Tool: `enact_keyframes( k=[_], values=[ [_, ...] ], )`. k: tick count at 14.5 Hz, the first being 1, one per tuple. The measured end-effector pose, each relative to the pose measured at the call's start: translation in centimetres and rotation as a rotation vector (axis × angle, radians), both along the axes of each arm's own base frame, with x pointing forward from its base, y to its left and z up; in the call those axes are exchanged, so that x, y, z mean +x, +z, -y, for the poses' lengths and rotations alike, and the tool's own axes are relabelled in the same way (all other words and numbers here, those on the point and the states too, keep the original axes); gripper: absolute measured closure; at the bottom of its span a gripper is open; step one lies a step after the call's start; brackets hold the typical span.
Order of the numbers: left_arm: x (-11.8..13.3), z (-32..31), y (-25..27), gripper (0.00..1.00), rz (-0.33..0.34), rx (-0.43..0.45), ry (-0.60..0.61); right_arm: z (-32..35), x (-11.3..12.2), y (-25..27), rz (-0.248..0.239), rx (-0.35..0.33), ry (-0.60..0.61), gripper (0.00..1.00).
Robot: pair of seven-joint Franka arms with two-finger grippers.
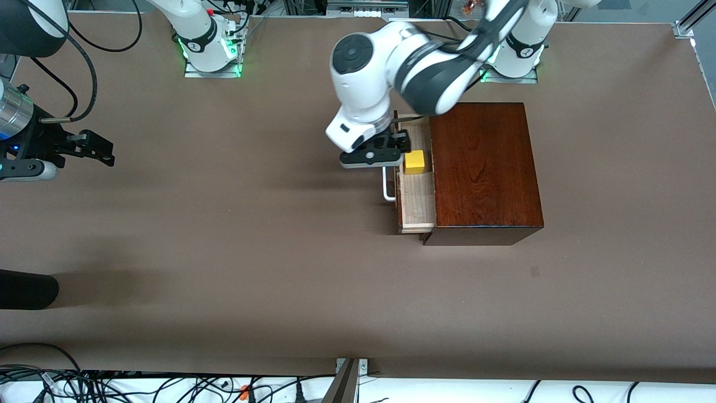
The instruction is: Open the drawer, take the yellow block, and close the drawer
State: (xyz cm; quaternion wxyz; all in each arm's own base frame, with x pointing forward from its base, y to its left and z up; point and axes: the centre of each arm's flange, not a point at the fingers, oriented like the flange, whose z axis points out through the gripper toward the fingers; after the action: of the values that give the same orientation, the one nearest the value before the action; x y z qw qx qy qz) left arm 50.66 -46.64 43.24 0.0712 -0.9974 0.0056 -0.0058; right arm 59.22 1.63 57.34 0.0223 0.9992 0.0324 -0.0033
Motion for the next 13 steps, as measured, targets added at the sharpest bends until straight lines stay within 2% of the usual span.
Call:
enact_keyframes(
  k=[4, 6, 9, 11, 13],
  values=[
    [4.9, -10.5, 6.0, 0.0, -0.069, -0.031, -0.061, -0.7, 0.0, 0.0, 0.0, 0.002, -0.009, 0.0],
    [6.6, -16.1, 8.6, 0.0, -0.09, -0.029, -0.11, -2.7, -0.1, 0.0, 0.004, 0.008, -0.086, 0.0],
    [7.7, -23.1, 11.5, 0.0, -0.138, -0.049, -0.163, -9.3, -1.0, -0.1, 0.01, 0.018, -0.231, 0.0],
    [7.9, -27.7, 12.7, 0.0, -0.189, -0.08, -0.158, -13.9, -2.0, -0.1, 0.013, 0.025, -0.332, 0.0],
    [8.1, -32.0, 13.7, 0.0, -0.212, -0.107, -0.15, -17.6, -3.1, -0.2, 0.013, 0.028, -0.435, 0.0]
  ],
)
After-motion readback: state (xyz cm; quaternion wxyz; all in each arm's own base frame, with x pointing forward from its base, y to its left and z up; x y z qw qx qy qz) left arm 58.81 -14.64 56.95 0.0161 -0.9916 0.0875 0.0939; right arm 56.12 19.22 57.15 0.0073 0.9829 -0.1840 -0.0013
